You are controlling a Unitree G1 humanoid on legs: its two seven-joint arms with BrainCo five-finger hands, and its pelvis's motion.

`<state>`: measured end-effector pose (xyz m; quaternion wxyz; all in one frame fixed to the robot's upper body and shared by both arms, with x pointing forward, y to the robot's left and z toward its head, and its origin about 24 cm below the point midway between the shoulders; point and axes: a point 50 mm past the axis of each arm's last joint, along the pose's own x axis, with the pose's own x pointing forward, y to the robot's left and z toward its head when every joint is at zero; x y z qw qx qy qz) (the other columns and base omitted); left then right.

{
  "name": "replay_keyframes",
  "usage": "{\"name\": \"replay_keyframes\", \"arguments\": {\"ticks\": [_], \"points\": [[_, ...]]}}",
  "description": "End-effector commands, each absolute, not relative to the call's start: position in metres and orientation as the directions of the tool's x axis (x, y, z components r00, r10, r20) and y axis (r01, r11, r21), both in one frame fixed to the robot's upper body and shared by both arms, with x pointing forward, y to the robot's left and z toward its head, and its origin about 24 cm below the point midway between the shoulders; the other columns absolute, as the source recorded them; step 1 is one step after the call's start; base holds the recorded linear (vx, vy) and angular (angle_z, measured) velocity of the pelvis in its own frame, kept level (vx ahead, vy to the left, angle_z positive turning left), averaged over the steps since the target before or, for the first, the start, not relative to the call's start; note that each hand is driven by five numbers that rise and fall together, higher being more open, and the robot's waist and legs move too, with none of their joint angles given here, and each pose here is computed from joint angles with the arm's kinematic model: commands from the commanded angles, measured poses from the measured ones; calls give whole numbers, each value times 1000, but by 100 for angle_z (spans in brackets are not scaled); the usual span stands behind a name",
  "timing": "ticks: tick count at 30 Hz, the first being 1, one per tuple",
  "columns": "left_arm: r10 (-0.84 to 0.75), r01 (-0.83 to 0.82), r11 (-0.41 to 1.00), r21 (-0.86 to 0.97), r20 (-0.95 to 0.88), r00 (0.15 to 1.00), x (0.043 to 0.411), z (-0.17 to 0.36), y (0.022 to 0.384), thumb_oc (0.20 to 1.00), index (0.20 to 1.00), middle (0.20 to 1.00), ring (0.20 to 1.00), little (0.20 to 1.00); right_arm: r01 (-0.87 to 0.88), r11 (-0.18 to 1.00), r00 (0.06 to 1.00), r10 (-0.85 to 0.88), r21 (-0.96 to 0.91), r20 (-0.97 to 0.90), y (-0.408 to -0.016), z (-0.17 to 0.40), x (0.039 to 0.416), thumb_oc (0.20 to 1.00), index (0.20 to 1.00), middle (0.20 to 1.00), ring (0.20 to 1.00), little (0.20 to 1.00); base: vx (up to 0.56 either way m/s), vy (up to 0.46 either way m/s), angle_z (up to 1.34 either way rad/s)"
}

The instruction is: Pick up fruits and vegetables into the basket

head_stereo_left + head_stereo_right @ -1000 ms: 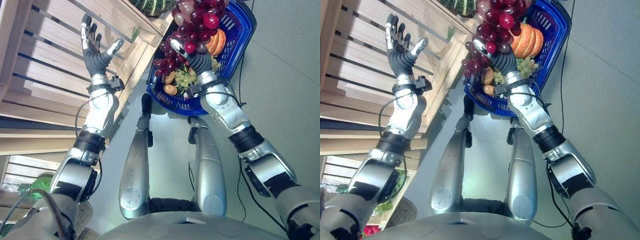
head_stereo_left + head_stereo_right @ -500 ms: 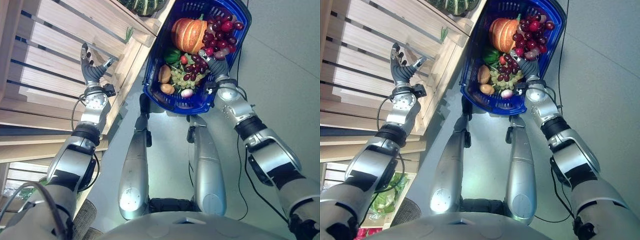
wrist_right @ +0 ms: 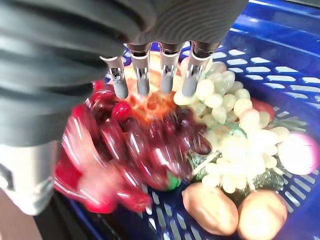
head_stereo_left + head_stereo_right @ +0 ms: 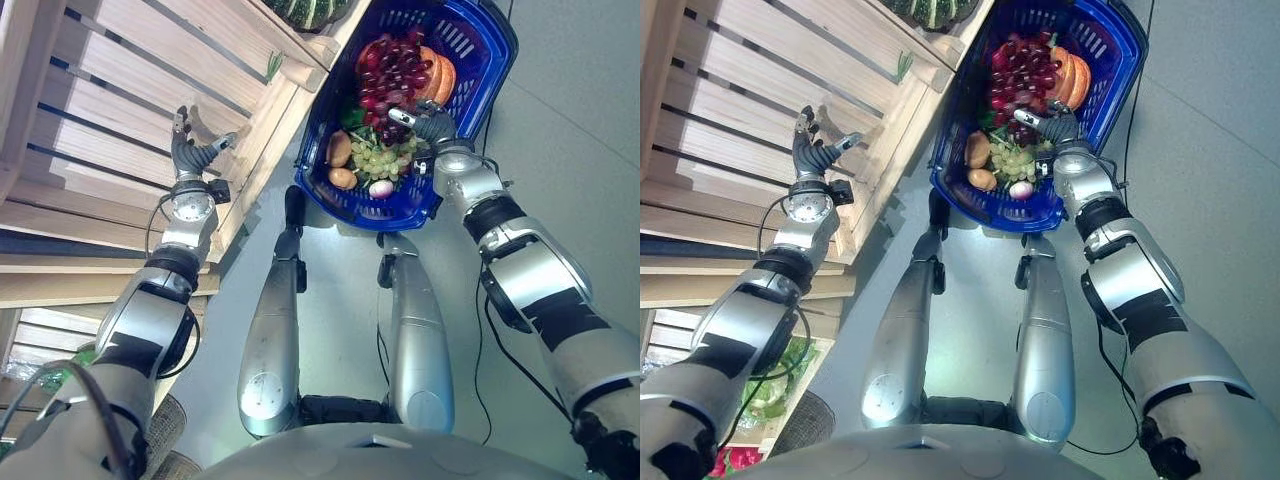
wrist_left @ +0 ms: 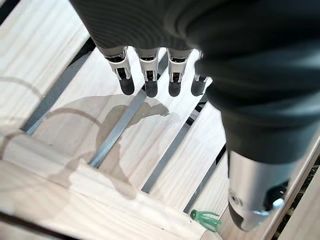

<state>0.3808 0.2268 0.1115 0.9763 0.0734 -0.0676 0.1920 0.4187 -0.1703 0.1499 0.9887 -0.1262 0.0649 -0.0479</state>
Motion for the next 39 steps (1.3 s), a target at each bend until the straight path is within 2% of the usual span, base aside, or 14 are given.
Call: {"name": "replay_keyframes", "arguments": {"ticks": [1,7,16,26,32,36,39], "points": [[358,-379,921,96,182,916,382,112,217,1000,1000,1000,1000,1000,84,948,984,-128,-308,-124,-174,154,420,1000,1000,1000,1000,1000,0,0,0],[347,-373,920,123,189,919,381,111,215,1000,1000,1000,1000,1000,83,946,982,-131,-313,-136,-177,151,419,1000,1000,1000,1000,1000,0,0,0],[357,-384,901,203,159,920,372,100,234,1000,1000,1000,1000,1000,90,938,989,-122,-334,-78,-179,140,413,1000,1000,1000,1000,1000,0,0,0],[307,-255,906,339,-108,946,321,19,261,1000,1000,1000,1000,1000,76,923,989,-119,-376,-91,-200,84,379,1000,1000,1000,1000,1000,72,8,-10],[219,-80,926,368,-353,910,256,-49,263,1000,1000,1000,1000,1000,85,933,959,-172,-350,-224,-229,9,318,1000,1000,1000,1000,1000,171,-29,-6],[158,27,944,330,-523,838,209,-87,260,1000,1000,1000,1000,1000,77,936,884,-222,-343,-410,-252,-47,261,1000,1000,1000,1000,1000,195,-25,8],[118,89,948,304,-600,791,190,-101,257,1000,1000,1000,1000,1000,66,938,829,-241,-339,-504,-255,-72,235,1000,1000,1000,1000,1000,134,-28,-9]]}}
